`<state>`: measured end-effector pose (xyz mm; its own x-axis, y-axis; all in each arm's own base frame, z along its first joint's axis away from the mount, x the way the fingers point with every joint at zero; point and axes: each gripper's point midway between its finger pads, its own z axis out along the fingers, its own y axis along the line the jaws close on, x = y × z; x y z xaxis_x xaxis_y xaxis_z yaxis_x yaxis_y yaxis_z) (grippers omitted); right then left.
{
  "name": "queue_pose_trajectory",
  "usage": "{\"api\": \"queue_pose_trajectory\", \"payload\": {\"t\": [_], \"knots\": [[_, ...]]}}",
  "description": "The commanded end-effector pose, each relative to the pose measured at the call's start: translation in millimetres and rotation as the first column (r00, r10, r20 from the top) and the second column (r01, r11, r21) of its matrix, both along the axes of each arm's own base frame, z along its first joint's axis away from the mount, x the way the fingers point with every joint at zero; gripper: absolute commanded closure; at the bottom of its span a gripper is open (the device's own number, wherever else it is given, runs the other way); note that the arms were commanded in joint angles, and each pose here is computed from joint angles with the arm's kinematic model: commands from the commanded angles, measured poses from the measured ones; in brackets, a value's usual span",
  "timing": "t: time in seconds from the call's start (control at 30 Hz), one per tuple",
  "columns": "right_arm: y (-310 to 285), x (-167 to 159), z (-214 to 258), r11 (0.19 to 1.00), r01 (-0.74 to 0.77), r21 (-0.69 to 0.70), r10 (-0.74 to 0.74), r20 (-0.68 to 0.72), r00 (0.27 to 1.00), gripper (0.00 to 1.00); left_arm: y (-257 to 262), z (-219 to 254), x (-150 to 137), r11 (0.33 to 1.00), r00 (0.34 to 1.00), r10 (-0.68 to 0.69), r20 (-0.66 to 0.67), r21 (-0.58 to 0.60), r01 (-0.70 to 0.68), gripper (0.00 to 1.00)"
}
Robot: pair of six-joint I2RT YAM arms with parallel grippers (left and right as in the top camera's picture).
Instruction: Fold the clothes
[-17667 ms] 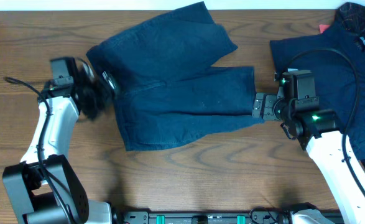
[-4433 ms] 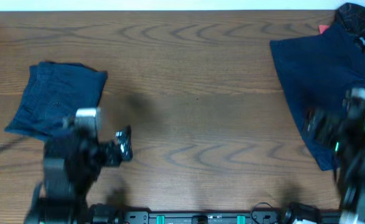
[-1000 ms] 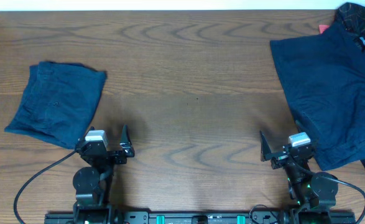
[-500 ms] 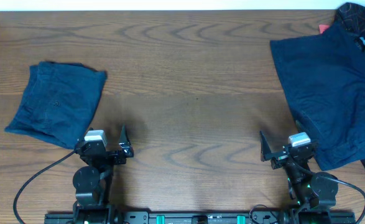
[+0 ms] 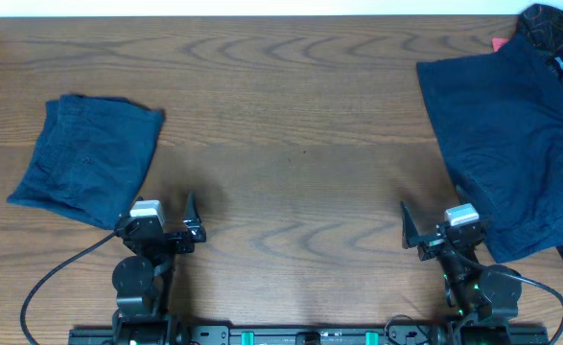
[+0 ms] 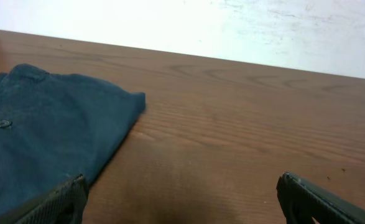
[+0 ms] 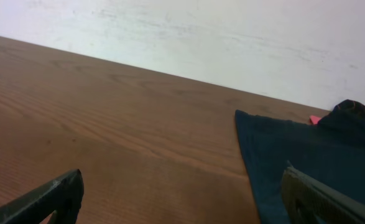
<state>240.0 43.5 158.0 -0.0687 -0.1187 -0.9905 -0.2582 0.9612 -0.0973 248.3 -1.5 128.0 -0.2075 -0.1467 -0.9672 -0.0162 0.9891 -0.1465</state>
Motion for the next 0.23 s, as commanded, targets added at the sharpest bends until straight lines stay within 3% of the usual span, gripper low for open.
{"api": "queue_pose_trajectory", "payload": {"t": [0.0, 0.2], "knots": [[1.4, 0.0, -1.6, 1.000, -0.005, -0.014, 0.005, 0.001, 1.000, 0.01, -0.8, -16.2, -2.8, 1.000, 0.998, -0.008, -0.057, 0.006, 0.008, 0.02], [1.4, 0.0, -1.6, 1.000, -0.005, -0.014, 0.005, 0.001, 1.000, 0.01, -0.8, -16.2, -2.8, 1.000, 0.998, -0.008, -0.057, 0.006, 0.008, 0.02]]}}
